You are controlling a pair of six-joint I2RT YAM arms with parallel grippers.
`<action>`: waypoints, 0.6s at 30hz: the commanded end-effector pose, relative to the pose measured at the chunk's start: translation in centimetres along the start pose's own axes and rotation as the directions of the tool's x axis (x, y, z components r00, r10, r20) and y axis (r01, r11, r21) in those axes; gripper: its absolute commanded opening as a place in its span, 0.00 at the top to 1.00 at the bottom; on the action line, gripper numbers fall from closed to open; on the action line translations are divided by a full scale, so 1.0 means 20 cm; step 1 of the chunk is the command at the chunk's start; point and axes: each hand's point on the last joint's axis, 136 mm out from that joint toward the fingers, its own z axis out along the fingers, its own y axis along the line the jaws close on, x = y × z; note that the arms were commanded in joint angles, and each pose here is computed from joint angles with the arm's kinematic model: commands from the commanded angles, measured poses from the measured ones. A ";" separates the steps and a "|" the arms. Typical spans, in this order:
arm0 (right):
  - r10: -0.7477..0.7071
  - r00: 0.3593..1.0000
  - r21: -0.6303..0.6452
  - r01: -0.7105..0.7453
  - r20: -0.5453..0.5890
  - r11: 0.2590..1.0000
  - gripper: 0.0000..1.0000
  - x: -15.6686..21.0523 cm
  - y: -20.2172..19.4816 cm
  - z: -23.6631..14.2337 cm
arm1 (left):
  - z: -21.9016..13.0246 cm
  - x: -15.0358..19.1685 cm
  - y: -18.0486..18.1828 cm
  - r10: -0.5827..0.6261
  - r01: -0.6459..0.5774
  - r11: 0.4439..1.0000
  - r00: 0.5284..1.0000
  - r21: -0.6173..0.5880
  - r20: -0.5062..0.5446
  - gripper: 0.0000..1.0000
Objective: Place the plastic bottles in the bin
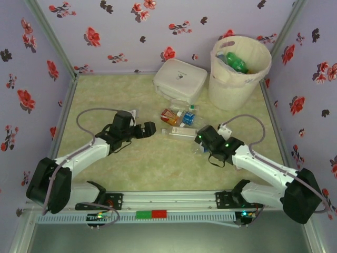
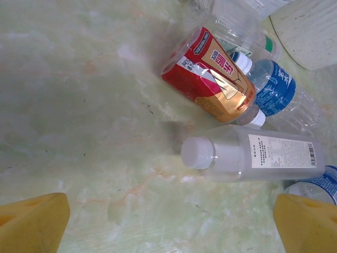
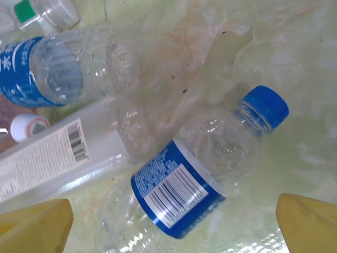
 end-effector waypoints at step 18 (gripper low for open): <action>0.196 0.974 0.034 -0.193 -0.110 0.981 0.19 0.19 -0.18 0.27 | -0.06 -0.06 0.03 -0.003 0.006 0.999 0.997 -0.040 0.079 0.00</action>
